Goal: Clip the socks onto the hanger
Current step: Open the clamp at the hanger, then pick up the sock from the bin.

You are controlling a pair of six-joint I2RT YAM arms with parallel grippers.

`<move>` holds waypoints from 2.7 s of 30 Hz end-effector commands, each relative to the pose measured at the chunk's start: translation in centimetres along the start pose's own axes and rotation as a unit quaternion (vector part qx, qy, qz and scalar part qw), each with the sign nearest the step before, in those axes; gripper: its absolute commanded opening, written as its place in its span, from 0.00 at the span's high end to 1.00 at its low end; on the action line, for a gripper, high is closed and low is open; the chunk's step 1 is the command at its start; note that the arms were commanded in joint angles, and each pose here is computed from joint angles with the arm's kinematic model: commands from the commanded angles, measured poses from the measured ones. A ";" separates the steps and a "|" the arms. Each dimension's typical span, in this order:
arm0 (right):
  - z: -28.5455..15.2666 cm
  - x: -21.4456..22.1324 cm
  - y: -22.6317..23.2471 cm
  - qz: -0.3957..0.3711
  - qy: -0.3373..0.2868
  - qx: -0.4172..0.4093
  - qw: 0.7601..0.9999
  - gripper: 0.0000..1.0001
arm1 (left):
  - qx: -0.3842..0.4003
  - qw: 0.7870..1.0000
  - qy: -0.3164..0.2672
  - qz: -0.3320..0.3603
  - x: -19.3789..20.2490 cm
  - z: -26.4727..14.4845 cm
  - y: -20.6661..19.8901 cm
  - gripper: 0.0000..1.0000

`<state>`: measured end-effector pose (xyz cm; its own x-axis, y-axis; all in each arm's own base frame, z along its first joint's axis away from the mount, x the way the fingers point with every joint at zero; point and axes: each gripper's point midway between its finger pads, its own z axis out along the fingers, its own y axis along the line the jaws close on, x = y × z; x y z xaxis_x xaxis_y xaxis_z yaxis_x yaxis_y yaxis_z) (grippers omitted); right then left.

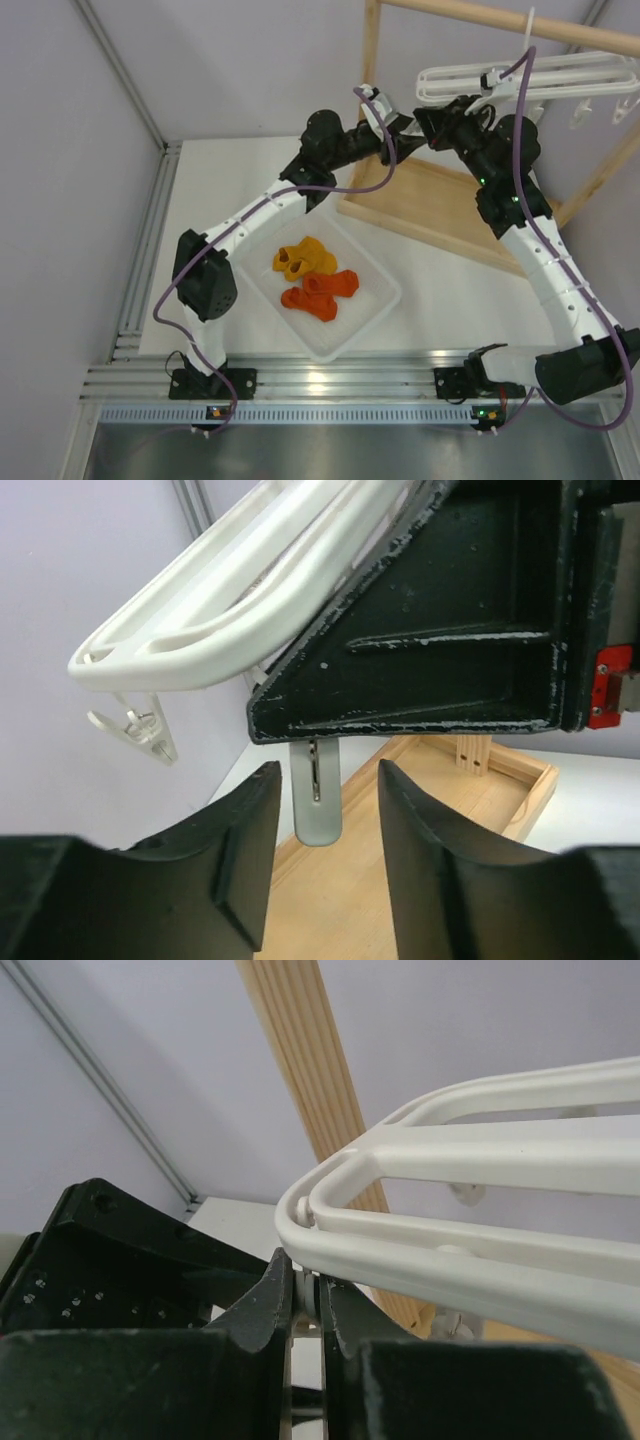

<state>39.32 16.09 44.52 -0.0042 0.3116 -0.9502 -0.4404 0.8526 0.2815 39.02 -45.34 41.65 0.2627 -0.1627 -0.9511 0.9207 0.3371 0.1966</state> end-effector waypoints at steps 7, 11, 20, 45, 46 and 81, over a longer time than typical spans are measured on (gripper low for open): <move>-0.6 -4.3 1.4 0.037 -0.047 -0.031 0.998 1.00 | -0.042 0.998 0.027 -0.049 -4.3 -5.5 1.3 0.33; -0.8 -4.3 1.2 0.043 -0.046 -0.029 0.998 1.00 | -0.042 0.991 0.090 -0.088 -2.9 -10.1 2.0 0.30; -1.0 -3.3 0.4 0.035 -0.032 -0.021 0.999 1.00 | 0.019 0.947 0.303 -0.107 6.1 -21.7 -4.4 0.33; -1.5 -2.1 0.3 0.015 -0.012 -0.022 1.000 1.00 | 0.022 0.747 0.643 -0.169 21.1 -39.1 -12.1 0.58; -1.4 -2.0 0.2 0.015 -0.011 -0.021 1.000 1.00 | 0.021 0.740 0.650 -0.172 21.4 -39.3 -12.0 0.59; -1.3 -2.1 -0.9 -0.005 -0.016 0.003 1.000 1.00 | 0.122 0.757 0.617 -0.178 25.8 -38.3 -13.7 1.00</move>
<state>39.10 15.13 44.40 -0.0353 0.3219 -0.9461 -0.4439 0.8431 0.3035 21.79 -17.26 3.27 -0.3944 0.8581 -0.3287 0.9148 0.3327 -0.2290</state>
